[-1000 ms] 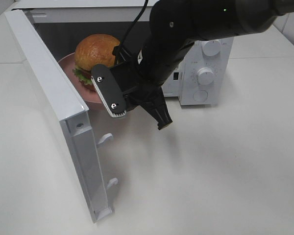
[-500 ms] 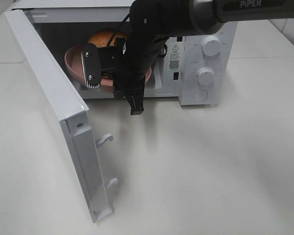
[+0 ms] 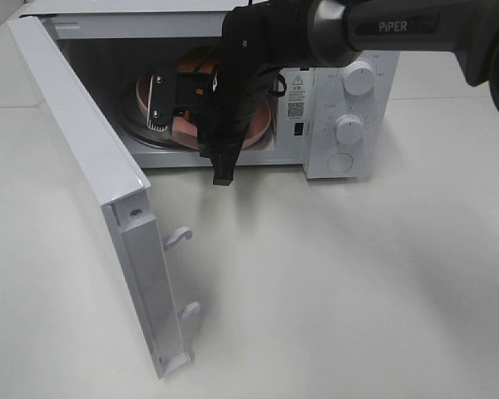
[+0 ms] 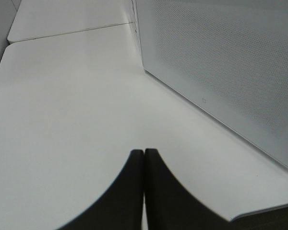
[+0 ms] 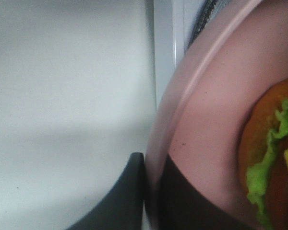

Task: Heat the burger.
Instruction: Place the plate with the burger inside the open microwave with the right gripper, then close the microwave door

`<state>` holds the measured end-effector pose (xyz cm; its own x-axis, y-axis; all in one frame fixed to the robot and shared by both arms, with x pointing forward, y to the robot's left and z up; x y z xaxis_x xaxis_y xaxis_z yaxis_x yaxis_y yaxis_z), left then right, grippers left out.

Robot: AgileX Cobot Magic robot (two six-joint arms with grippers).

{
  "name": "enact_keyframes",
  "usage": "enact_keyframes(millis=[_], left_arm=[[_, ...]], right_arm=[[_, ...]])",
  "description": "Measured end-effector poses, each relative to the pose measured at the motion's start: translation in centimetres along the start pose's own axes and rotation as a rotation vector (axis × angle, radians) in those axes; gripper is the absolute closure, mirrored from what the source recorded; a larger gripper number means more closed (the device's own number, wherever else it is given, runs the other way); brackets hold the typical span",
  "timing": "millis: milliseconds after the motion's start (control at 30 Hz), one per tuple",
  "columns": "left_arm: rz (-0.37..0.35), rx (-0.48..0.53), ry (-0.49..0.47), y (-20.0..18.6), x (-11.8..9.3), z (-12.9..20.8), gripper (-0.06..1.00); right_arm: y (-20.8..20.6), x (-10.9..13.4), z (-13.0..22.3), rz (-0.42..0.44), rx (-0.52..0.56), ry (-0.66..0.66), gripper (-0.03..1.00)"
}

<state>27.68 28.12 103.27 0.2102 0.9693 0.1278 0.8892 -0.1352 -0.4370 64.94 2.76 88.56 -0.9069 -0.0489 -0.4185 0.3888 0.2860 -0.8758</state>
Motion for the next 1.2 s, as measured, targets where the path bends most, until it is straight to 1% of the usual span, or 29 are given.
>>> enact_keyframes(millis=[233, 267, 300, 333, 367, 400, 433, 467, 500, 533, 567, 600, 633, 667, 700, 733, 767, 800, 833, 867, 967, 1033, 1100, 1133, 1200], left_arm=[[0.000, 0.000, 0.000, 0.0, 0.0, 0.0, 0.94], [0.000, 0.000, 0.000, 0.0, 0.0, 0.0, 0.94], [0.000, 0.000, 0.000, 0.0, 0.0, 0.0, 0.94], [0.000, 0.000, 0.000, 0.0, 0.0, 0.0, 0.94], [0.000, 0.000, 0.000, 0.0, 0.0, 0.0, 0.94], [0.000, 0.000, 0.000, 0.0, 0.0, 0.0, 0.94], [0.000, 0.000, 0.000, 0.0, 0.0, 0.0, 0.94], [0.000, 0.000, 0.000, 0.0, 0.0, 0.0, 0.94], [0.000, 0.000, 0.000, 0.0, 0.0, 0.0, 0.94], [0.000, 0.000, 0.000, 0.0, 0.0, 0.0, 0.94], [0.000, 0.000, 0.000, 0.0, 0.0, 0.0, 0.94], [0.000, 0.000, 0.000, 0.0, 0.0, 0.0, 0.94], [0.000, 0.000, 0.000, 0.0, 0.0, 0.0, 0.94], [0.000, 0.000, 0.000, 0.0, 0.0, 0.0, 0.94], [0.000, 0.000, 0.000, 0.0, 0.0, 0.0, 0.94], [0.000, 0.000, 0.000, 0.0, 0.0, 0.0, 0.94], [0.000, 0.000, 0.000, 0.0, 0.0, 0.0, 0.94], [0.000, 0.000, 0.000, 0.0, 0.0, 0.0, 0.94], [0.000, 0.000, 0.000, 0.0, 0.0, 0.0, 0.94], [0.000, 0.000, 0.000, 0.0, 0.0, 0.0, 0.94], [0.000, 0.000, 0.000, 0.0, 0.0, 0.0, 0.94], [0.000, 0.000, 0.000, 0.0, 0.0, 0.0, 0.94], [0.000, 0.000, 0.000, 0.0, 0.0, 0.0, 0.94], [0.000, 0.000, 0.000, 0.0, 0.0, 0.0, 0.94], [0.000, 0.000, 0.000, 0.0, 0.0, 0.0, 0.94]], right_arm=[[0.0, -0.1, -0.1, 0.008, -0.004, 0.053, 0.92], [0.0, -0.1, -0.1, 0.010, -0.005, 0.074, 0.89], [0.0, -0.1, -0.1, 0.010, -0.005, 0.074, 0.89], [0.0, -0.2, -0.1, 0.013, -0.009, 0.088, 0.85], [0.0, -0.2, -0.1, 0.013, -0.009, 0.088, 0.85], [-0.1, -0.2, -0.2, 0.014, -0.010, 0.096, 0.82], [-0.1, -0.2, -0.2, 0.010, -0.011, 0.109, 0.76], [-0.1, -0.2, -0.2, 0.010, -0.011, 0.109, 0.76], [-0.1, -0.2, -0.2, 0.009, -0.011, 0.132, 0.68], [-0.1, -0.2, -0.2, 0.009, -0.011, 0.132, 0.68], [-0.1, -0.2, -0.2, 0.009, -0.011, 0.163, 0.59], [-0.1, -0.2, -0.2, 0.009, -0.011, 0.179, 0.55], [-0.1, -0.2, -0.2, 0.009, -0.011, 0.179, 0.55], [-0.1, -0.2, -0.2, 0.009, -0.012, 0.226, 0.45], [-0.1, -0.2, -0.2, 0.008, -0.012, 0.248, 0.40], [-0.1, -0.2, -0.2, 0.008, -0.012, 0.248, 0.40], [-0.1, -0.2, -0.2, 0.007, -0.011, 0.310, 0.32], [-0.1, -0.2, -0.2, 0.007, -0.011, 0.310, 0.32], [-0.3, -0.2, -0.2, 0.006, -0.011, 0.386, 0.25], [-0.7, -0.2, -0.2, 0.000, -0.005, 0.451, 0.22], [-0.9, -0.2, -0.2, -0.003, -0.001, 0.473, 0.22], [-2.3, -0.1, -0.1, -0.024, 0.022, 0.546, 0.22], [-2.7, -0.1, -0.1, -0.027, 0.026, 0.558, 0.22], [-3.7, -0.1, -0.2, -0.038, 0.032, 0.592, 0.22], [-4.2, -0.1, -0.2, -0.042, 0.034, 0.616, 0.22]])
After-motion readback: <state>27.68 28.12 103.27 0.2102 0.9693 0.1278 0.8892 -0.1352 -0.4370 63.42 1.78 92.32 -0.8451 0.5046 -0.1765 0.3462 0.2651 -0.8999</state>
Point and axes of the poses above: a point on each arm's last joint axis where the gripper is mounted, y pointing out along that axis toward the gripper, x along the wrist's bending axis when the last joint is at zero, z = x × y, the point moved 5 cm from there along y, pointing out along that axis toward the gripper, and after that the axes turned 2 degrees about y, right-handed, at the moved point
